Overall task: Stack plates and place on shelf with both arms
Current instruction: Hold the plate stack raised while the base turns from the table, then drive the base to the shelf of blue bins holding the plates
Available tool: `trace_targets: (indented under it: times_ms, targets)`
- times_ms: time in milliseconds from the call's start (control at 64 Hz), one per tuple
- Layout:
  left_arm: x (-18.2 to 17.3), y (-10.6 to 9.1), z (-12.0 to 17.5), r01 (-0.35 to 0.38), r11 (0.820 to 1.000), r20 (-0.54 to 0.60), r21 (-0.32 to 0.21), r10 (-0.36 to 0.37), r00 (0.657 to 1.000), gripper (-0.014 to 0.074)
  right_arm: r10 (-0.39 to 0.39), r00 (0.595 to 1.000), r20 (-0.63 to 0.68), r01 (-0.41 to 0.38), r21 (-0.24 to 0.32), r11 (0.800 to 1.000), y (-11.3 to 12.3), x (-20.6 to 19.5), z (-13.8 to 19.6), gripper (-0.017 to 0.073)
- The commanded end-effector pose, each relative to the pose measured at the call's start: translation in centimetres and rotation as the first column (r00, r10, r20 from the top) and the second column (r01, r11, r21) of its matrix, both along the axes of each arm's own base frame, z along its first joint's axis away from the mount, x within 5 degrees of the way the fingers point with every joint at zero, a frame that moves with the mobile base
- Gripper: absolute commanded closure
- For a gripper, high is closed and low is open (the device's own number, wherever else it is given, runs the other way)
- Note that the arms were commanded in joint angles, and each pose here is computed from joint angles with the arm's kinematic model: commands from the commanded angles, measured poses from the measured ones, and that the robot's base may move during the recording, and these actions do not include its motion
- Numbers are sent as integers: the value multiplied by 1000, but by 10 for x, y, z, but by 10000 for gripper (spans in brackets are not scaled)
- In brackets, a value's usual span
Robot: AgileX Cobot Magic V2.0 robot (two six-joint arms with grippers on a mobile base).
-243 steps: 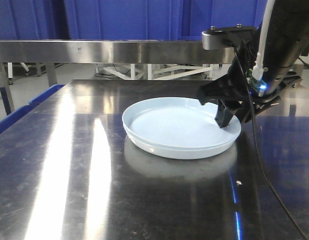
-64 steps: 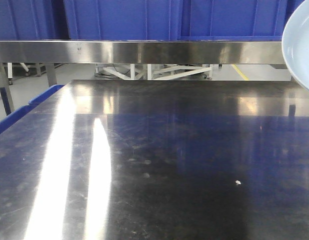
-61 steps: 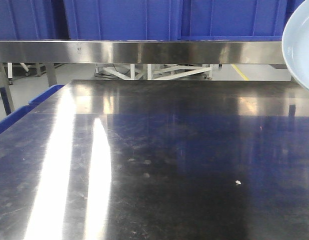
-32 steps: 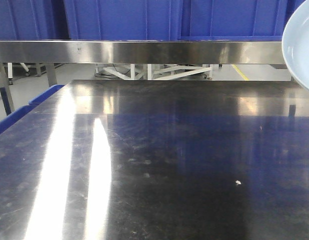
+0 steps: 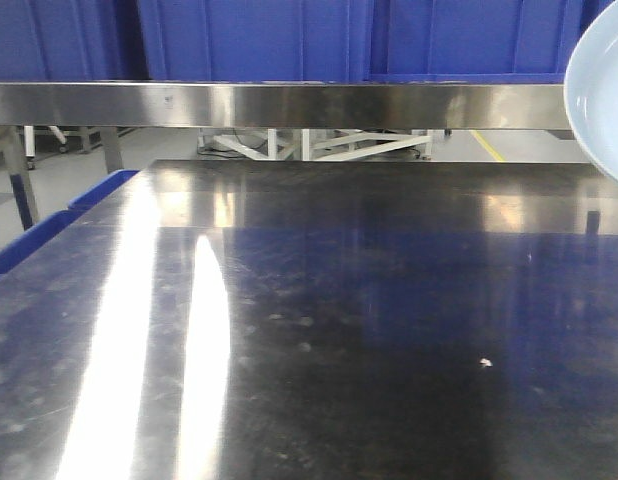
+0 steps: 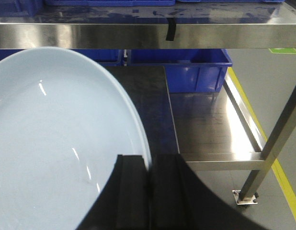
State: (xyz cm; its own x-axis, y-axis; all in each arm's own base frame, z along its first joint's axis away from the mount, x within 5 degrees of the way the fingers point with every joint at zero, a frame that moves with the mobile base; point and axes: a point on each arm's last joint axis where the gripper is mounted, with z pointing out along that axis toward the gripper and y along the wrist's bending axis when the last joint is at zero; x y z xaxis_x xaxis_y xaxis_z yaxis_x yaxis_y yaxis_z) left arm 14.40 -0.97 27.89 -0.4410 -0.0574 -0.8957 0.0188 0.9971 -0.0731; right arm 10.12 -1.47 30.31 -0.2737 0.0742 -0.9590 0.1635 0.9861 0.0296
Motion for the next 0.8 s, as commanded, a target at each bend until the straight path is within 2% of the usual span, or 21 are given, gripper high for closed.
trace_targets:
  times_ms: [0,781]
  targets:
    - [4,-1,17,6,1000,112,-15,-4,994,507,19,992,128,-16,-26,1000,1,1,19,535]
    - [4,-1,17,6,1000,112,-15,-4,994,507,19,992,128,-16,-26,1000,1,1,19,535]
